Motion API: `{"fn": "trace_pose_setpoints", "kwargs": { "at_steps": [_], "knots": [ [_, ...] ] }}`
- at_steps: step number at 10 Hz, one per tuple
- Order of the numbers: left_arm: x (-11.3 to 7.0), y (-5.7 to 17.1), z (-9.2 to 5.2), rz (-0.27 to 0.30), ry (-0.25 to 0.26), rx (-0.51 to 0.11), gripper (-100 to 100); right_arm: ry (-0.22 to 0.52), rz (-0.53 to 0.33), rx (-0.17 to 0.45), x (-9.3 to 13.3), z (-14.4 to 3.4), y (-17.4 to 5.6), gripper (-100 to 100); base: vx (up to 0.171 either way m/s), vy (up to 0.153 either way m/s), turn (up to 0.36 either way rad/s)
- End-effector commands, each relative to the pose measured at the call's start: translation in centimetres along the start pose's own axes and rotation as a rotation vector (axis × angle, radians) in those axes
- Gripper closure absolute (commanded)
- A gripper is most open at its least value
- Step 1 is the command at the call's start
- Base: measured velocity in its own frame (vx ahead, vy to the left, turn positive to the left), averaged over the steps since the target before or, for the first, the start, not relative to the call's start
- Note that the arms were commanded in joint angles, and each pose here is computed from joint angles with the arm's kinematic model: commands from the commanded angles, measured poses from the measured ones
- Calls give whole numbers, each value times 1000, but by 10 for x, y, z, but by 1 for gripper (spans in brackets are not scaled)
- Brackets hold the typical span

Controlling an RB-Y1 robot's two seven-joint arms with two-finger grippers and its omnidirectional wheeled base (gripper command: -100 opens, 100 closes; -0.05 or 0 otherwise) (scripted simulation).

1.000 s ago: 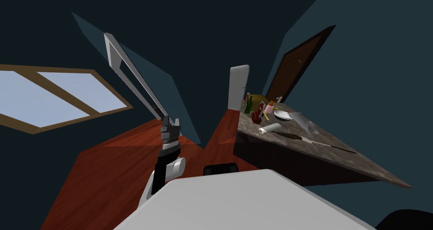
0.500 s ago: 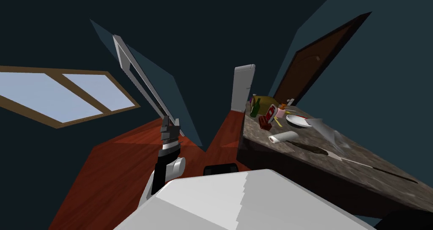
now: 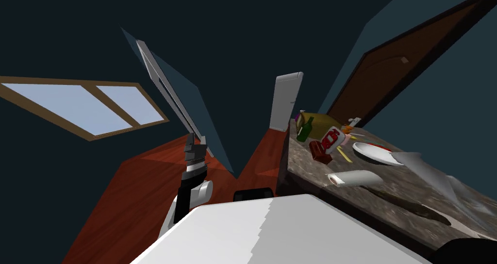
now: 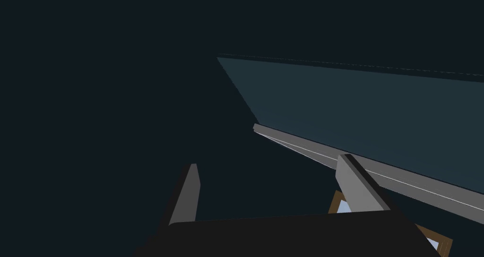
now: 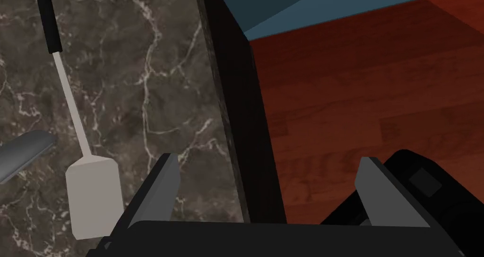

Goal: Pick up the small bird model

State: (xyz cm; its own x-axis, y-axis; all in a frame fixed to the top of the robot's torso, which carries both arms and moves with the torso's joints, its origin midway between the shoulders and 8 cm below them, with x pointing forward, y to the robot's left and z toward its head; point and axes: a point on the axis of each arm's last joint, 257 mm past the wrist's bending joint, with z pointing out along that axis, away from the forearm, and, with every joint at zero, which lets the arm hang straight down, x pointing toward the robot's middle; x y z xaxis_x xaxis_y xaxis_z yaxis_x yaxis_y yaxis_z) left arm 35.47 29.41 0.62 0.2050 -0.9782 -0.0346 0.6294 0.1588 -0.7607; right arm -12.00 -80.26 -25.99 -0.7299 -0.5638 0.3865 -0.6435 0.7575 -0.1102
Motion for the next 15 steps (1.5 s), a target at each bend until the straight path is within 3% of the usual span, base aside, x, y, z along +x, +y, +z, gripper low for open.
{"fn": "trace_pose_setpoints", "kwargs": {
  "at_steps": [1,3,5,6,7,9,10,11,13,14,15],
  "knots": [
    [0,0,0,0,0,0,0,-20,-2,19,-10,-8,-16,-100,244,-48,175],
    [0,0,0,0,0,0,0,-84,16,5,-36,-2,-12,-100,233,-73,153],
    [0,0,0,0,0,0,0,-183,49,-49,-76,19,16,-100,160,-45,73],
    [0,0,0,0,0,0,0,-183,49,-49,-76,19,16,-100,86,-17,8],
    [0,0,0,0,0,0,0,-220,64,-70,-90,26,27,-100,52,-20,14],
    [0,0,0,0,0,0,0,-215,61,-68,-88,26,26,-100,16,-10,4],
    [0,0,0,0,0,0,0,-216,62,-68,-88,26,26,0,0,0,0],
    [0,0,0,0,0,0,0,-223,46,-56,-89,28,20,-100,10,4,-18],
    [0,0,0,0,0,0,0,-233,30,-49,-93,31,15,-100,16,4,-17],
    [0,0,0,0,0,0,0,-217,39,-40,-84,30,12,-100,16,6,-10],
    [0,0,0,0,0,0,0,-234,20,-41,-92,34,11,-100,14,4,-21]
  ]
}}
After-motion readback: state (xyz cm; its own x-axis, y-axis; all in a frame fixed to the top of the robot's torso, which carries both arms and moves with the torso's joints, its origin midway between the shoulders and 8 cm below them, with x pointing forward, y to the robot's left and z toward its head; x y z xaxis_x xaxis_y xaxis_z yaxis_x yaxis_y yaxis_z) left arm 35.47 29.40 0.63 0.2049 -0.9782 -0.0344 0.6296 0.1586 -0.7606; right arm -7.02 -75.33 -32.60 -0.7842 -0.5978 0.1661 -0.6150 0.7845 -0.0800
